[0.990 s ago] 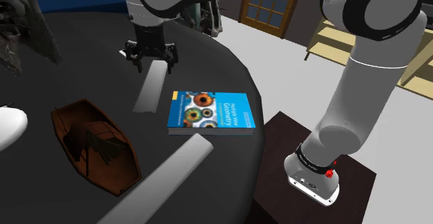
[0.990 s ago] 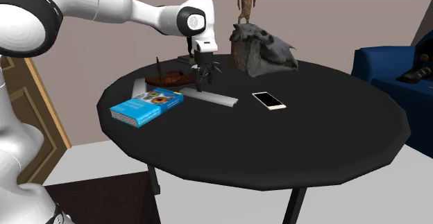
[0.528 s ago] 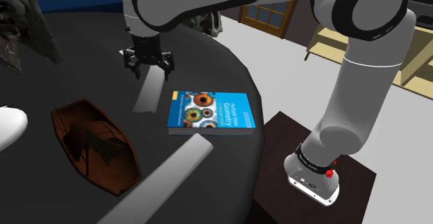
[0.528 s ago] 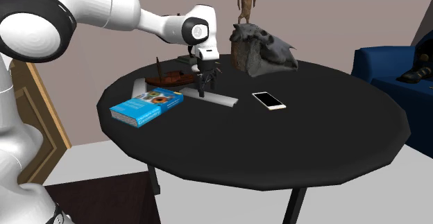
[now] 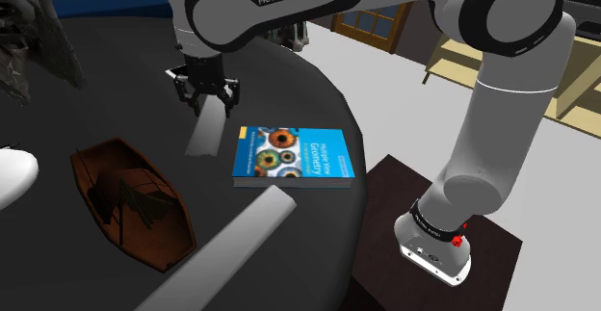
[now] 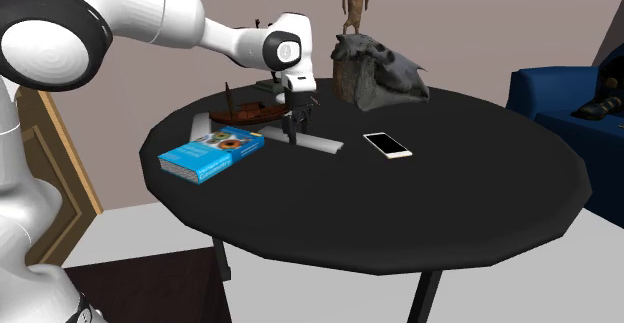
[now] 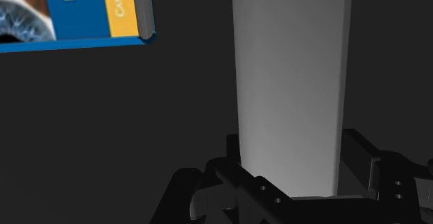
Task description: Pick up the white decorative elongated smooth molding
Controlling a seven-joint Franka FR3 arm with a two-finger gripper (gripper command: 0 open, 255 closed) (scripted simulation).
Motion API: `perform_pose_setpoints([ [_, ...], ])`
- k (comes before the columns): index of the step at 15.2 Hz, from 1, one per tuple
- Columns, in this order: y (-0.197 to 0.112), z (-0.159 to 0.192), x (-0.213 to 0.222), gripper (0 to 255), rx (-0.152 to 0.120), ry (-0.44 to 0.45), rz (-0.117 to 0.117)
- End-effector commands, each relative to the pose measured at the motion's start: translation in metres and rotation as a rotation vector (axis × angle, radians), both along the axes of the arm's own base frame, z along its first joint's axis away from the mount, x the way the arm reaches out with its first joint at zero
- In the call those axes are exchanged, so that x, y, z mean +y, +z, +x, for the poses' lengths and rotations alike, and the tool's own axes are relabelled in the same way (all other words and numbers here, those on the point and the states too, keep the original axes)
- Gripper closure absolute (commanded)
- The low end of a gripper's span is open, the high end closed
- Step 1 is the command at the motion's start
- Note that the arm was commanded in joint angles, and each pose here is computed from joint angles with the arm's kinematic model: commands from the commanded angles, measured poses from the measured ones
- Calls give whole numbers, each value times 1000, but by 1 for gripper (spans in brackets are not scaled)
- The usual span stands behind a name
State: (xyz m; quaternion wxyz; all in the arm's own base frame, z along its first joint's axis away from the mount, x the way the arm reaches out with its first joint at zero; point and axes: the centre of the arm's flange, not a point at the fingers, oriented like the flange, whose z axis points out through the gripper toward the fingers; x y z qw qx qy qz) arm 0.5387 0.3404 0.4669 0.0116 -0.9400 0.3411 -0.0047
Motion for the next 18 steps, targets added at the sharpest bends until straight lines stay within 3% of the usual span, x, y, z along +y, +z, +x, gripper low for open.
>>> perform_pose_setpoints([
  [1, 0, 0, 0, 255, 0, 0, 0],
  [5, 0, 0, 0, 255, 0, 0, 0],
  [18, 68, 0, 0, 255, 0, 0, 0],
])
